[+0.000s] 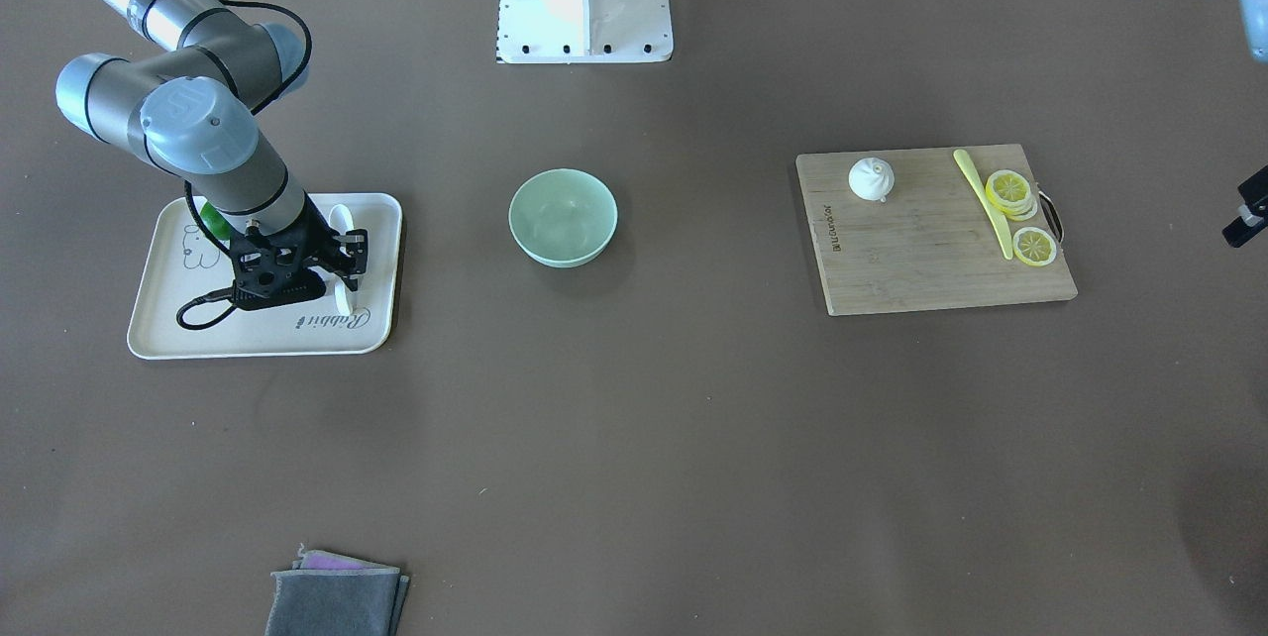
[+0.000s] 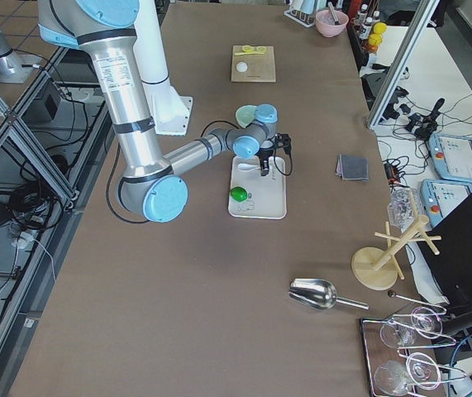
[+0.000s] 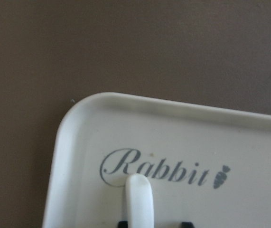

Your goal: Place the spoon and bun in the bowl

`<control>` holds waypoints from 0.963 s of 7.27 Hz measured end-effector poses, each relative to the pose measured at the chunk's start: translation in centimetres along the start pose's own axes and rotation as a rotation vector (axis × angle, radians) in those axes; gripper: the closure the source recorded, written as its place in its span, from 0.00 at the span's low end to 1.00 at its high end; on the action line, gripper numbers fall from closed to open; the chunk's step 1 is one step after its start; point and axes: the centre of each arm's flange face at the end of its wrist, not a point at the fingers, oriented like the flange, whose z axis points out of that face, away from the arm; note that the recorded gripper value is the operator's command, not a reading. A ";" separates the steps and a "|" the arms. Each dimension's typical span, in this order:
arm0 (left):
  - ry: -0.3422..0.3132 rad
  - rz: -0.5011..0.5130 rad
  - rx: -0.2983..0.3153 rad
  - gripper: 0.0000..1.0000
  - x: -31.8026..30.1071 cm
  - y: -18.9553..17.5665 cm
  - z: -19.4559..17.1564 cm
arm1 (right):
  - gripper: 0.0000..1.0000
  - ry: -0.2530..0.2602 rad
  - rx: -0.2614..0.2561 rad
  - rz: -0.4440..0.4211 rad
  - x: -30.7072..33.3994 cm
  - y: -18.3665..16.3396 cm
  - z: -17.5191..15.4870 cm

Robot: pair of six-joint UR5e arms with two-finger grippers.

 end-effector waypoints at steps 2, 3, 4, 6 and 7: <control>0.000 0.001 0.001 0.02 0.0 0.0 0.0 | 1.00 -0.015 0.007 0.007 -0.6 0.1 -1.1; 0.001 0.002 0.003 0.02 0.1 -0.1 -0.1 | 1.00 -0.021 0.012 0.021 -0.9 0.1 -1.6; 0.004 0.004 0.005 0.02 0.5 -0.3 -0.2 | 1.00 -0.034 0.019 0.041 -1.1 -0.1 -2.5; 0.039 0.006 -0.009 0.02 4.3 -0.8 1.1 | 1.00 -0.072 0.041 0.087 -1.8 -0.9 -4.8; 0.067 -0.004 -0.026 0.02 7.8 -0.4 2.5 | 1.00 -0.086 0.050 0.103 -3.0 -1.5 -5.9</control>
